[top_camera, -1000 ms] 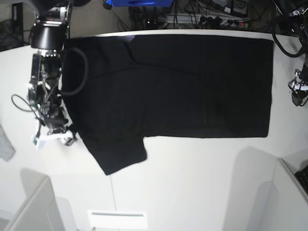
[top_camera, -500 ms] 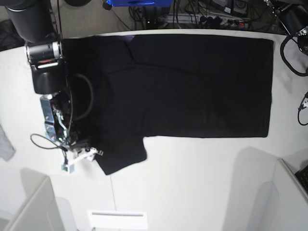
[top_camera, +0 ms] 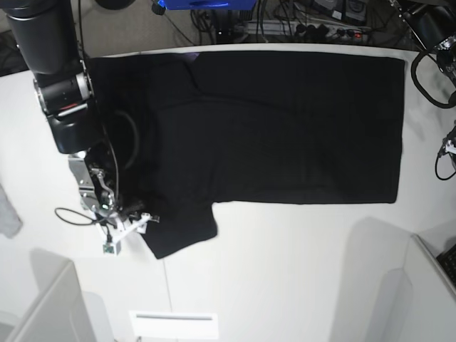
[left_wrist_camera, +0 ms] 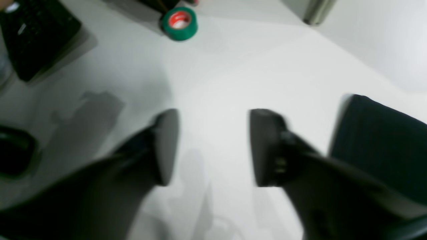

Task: Fold the T-shirt properly
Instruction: 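Reach both grippers to the shirt's hem corners and grasp them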

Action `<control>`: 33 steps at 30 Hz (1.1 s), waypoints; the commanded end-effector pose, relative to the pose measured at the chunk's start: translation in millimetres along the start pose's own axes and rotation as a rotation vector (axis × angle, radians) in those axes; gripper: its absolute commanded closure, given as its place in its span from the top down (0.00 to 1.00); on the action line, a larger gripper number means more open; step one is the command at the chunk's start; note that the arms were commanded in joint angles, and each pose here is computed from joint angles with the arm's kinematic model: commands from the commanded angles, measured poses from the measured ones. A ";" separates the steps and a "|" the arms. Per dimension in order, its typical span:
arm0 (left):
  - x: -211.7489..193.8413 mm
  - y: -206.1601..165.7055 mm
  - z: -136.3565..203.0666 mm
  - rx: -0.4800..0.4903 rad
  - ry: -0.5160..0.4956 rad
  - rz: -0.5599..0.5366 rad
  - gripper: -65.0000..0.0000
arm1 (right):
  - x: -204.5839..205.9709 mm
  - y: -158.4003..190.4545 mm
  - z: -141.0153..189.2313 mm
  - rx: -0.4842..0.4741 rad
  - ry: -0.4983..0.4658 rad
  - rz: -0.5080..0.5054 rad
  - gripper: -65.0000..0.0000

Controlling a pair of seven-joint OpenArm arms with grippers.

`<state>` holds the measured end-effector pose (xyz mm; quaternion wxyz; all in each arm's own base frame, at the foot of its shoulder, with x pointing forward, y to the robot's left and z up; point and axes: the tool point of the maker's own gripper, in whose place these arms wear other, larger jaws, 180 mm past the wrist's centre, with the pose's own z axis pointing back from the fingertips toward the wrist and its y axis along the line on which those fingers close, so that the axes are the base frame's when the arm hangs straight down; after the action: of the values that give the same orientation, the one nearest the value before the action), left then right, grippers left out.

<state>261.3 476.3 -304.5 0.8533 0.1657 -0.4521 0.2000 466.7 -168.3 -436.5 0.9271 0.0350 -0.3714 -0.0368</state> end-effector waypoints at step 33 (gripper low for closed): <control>16.3 -123.6 -89.3 -0.224 0.132 0.024 0.68 | 2.1 14.1 -0.7 0.027 0.009 0.006 0.00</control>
<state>383.3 402.0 -373.9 0.9035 0.0389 -0.3902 0.1731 465.6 -151.9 -439.5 0.9263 0.0472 -0.3727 -0.0298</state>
